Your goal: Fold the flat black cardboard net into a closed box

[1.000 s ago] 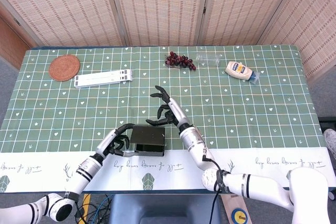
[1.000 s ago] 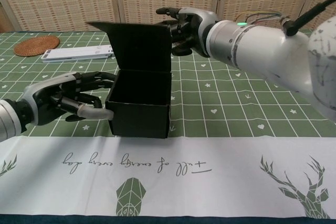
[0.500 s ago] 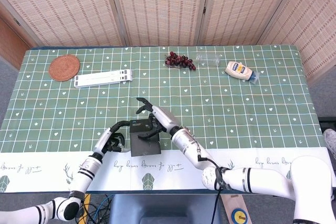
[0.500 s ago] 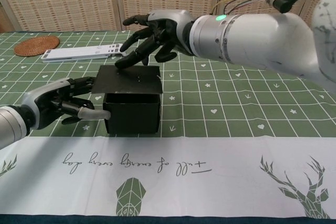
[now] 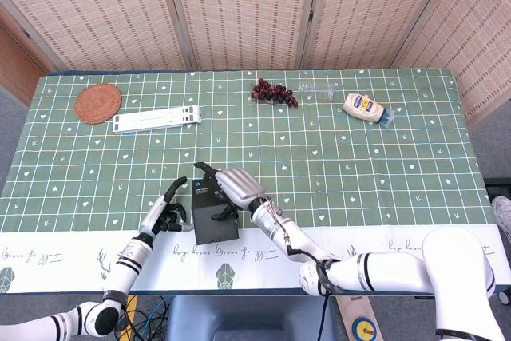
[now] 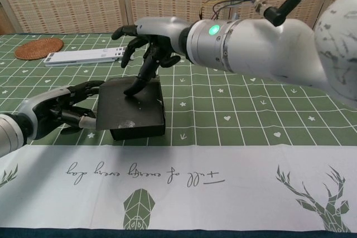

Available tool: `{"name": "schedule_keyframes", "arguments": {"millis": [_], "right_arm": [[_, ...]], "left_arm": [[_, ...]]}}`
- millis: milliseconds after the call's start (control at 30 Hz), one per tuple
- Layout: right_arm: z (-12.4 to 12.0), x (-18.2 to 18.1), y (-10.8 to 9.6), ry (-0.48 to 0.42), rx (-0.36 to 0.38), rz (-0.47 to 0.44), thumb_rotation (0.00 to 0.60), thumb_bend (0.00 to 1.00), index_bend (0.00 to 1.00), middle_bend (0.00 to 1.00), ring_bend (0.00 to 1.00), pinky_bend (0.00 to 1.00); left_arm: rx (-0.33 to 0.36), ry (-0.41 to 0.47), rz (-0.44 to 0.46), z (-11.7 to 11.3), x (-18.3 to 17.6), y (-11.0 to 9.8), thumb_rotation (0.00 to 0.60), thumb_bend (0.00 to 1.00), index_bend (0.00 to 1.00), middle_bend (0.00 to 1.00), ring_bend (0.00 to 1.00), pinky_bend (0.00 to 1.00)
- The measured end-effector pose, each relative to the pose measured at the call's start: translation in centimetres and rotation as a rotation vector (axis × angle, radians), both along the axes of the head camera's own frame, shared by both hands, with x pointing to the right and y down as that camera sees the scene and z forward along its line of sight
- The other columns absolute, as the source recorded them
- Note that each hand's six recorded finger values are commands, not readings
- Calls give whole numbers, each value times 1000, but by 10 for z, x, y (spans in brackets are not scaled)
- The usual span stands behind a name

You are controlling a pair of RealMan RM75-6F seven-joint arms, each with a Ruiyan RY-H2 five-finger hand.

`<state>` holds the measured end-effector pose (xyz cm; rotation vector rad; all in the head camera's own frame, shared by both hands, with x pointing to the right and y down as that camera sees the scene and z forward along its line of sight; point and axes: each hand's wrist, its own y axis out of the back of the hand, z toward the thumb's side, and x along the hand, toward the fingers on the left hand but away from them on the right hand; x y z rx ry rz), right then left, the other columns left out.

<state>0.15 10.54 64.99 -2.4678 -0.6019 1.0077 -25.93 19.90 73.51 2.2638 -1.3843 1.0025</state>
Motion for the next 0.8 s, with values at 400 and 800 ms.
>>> {"name": "schedule_keyframes", "arguments": {"millis": [400,800], "right_arm": [[-1,3,11,108,179,-148,600,0,53,281,697,1000],[7,4,31,185,364,-259,600,11,82,280,704,1000]], "left_arm": [[45,-58,-1,-12,-29,-10,600,145,0,0,584,934],[151,-85,-37,-40,-54,-28,600,145,0,0,581,934]]}}
